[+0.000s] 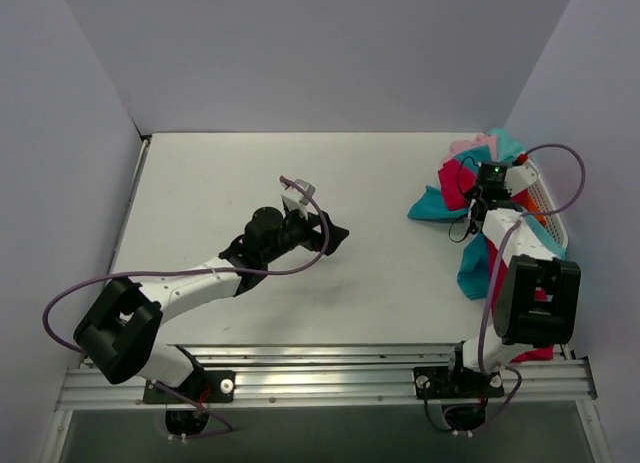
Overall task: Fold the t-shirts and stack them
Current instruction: Move the tshirt to the center of the board
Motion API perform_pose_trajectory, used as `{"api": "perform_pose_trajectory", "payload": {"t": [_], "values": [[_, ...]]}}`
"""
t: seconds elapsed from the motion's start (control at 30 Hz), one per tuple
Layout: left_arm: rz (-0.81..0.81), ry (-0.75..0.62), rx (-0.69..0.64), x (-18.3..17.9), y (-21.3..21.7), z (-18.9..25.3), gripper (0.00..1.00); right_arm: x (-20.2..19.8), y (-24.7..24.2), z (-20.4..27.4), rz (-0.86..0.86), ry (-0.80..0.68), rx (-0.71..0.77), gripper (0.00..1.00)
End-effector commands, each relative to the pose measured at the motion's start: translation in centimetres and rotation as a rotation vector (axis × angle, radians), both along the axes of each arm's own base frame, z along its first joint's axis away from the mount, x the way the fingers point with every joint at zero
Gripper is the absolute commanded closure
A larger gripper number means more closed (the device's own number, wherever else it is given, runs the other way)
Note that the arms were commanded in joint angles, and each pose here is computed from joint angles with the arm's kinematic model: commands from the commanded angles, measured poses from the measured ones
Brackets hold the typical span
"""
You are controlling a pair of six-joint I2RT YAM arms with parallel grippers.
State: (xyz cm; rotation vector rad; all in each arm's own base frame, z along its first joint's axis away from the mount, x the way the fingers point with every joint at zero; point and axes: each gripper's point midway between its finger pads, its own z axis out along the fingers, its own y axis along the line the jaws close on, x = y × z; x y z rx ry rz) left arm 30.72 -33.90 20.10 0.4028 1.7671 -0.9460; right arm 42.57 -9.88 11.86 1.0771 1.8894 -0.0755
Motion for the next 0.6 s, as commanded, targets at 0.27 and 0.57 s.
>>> {"api": "perform_pose_trajectory", "payload": {"t": [0.27, 0.57], "values": [[-0.015, -0.061, -0.071, -0.6, -0.3, 4.3, 0.06, -1.4, 7.9, 16.7, 0.17, -0.317, -0.064, 0.97], [0.284, -0.066, -0.069, -0.2, 6.6, 7.5, 0.06, -2.8, 32.4, 19.9, 0.7, -0.447, 0.092, 1.0]]}}
